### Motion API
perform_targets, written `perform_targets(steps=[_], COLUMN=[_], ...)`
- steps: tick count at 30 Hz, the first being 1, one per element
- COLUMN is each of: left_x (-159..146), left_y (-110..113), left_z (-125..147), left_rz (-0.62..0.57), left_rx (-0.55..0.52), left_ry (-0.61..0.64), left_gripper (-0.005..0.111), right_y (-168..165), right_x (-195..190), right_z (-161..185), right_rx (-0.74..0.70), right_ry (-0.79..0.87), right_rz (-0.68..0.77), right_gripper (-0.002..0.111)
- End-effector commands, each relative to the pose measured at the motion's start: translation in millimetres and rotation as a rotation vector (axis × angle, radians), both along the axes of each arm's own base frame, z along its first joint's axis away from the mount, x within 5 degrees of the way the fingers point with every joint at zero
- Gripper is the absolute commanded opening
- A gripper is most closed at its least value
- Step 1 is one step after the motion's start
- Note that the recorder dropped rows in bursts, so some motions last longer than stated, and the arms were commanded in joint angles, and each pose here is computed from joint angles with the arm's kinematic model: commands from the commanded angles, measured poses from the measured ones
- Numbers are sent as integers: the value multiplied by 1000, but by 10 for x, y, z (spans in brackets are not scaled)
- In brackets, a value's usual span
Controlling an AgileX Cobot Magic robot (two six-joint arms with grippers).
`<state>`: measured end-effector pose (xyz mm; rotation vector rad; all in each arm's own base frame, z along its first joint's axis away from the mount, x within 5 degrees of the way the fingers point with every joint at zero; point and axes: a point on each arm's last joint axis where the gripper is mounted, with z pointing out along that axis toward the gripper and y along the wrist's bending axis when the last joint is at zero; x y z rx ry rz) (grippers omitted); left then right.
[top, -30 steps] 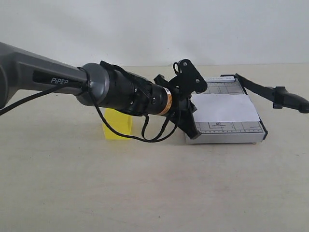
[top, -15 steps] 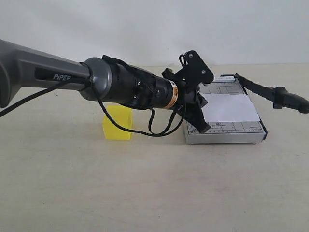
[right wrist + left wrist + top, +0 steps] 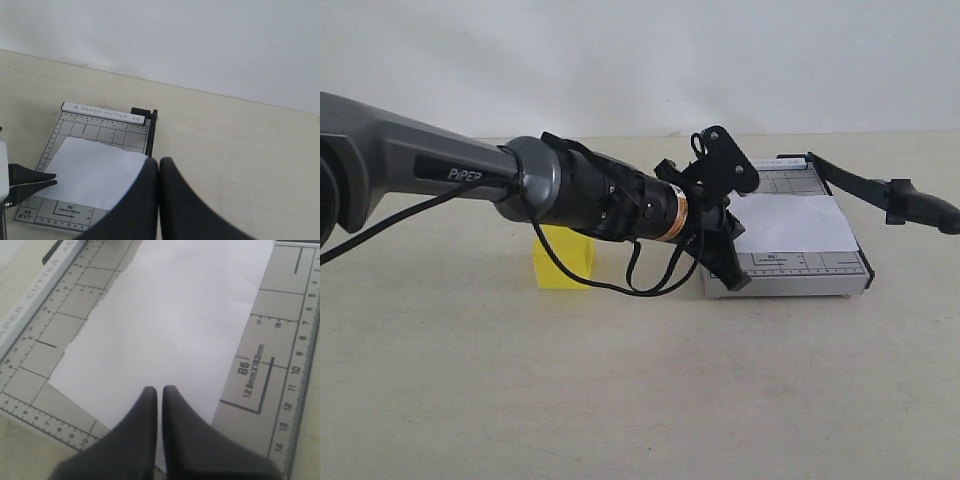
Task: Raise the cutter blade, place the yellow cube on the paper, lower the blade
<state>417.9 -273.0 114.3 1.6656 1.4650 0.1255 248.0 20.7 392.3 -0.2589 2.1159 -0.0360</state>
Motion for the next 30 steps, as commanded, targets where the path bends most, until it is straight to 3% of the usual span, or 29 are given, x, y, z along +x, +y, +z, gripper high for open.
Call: perform_targets(steps=[1, 18, 30], left_x=[-6, -13, -97], left_y=[-21, -86, -299], left_z=[-32, -26, -5], left_rz=[5, -27, -73], left_rx=[-8, -52, -87], left_ry=[12, 25, 27], left_gripper=[4, 4, 4], right_y=[-2, -2, -2], right_x=[-11, -9, -9], right_z=[33, 36, 36], right_rx=[0, 0, 0], right_ry=[-22, -26, -26], right_rz=[1, 0, 0], right_gripper=[0, 0, 0])
